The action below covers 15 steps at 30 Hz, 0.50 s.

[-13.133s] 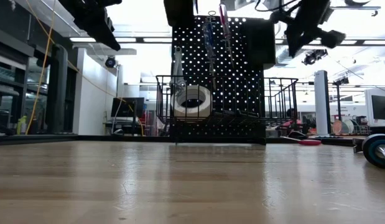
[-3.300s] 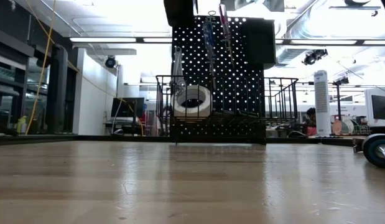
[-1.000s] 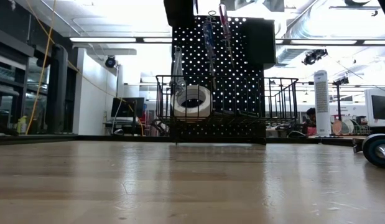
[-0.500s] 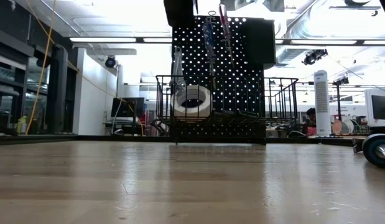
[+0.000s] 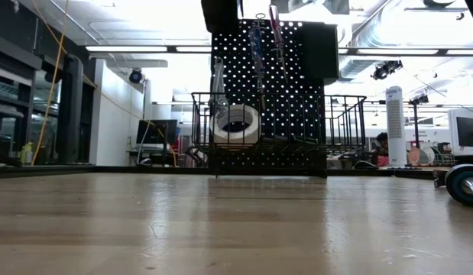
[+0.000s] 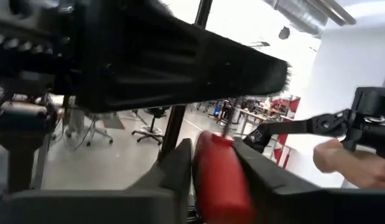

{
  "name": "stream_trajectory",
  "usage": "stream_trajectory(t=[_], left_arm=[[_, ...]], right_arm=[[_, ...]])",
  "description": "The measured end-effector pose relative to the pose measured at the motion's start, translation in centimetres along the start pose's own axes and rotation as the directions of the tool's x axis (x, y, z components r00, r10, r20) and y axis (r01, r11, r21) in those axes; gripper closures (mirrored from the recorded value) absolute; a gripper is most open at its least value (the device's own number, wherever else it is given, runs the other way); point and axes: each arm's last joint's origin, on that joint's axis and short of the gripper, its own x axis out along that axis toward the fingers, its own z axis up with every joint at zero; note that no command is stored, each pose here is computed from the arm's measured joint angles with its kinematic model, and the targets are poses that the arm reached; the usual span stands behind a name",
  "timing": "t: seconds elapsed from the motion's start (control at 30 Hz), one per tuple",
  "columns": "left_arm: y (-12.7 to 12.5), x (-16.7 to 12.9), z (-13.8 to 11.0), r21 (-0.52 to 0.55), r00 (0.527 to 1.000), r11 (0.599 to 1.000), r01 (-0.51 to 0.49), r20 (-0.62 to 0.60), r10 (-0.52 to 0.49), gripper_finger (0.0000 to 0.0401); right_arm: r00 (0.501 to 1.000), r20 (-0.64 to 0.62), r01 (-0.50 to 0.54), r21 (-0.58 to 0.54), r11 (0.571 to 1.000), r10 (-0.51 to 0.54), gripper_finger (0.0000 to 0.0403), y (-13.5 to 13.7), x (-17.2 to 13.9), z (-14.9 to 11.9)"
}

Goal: Hang tools onto peg board
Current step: Put the red allen wrench in the right black bin on the pegboard

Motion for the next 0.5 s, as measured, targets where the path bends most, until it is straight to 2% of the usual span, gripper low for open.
stream_trajectory(t=[0.07, 0.3, 0.43, 0.5], left_arm=[[0.0, 0.0, 0.2, 0.027, 1.000, 0.999, 0.019, 0.019, -0.020, 0.0352], [0.1, -0.1, 0.3, 0.027, 1.000, 1.000, 0.016, 0.024, -0.017, 0.0354], [0.3, -0.7, 0.3, -0.003, 0.998, 0.999, -0.054, -0.022, 0.054, 0.0354], [0.6, -1.0, 0.0, -0.010, 0.994, 0.996, -0.091, -0.062, 0.090, 0.0354]], right_arm=[[1.000, 0.001, -0.005, 0.006, 1.000, 0.005, 0.0403, 0.0, -0.1, 0.0], [1.000, 0.012, 0.016, 0.042, 0.999, -0.016, 0.0400, 0.0, -0.1, 0.2], [0.991, 0.036, 0.126, 0.124, 0.984, -0.132, 0.0375, -0.3, -0.3, 0.5], [0.979, 0.051, 0.188, 0.126, 0.974, -0.196, 0.0353, 0.0, -0.8, 1.2]])
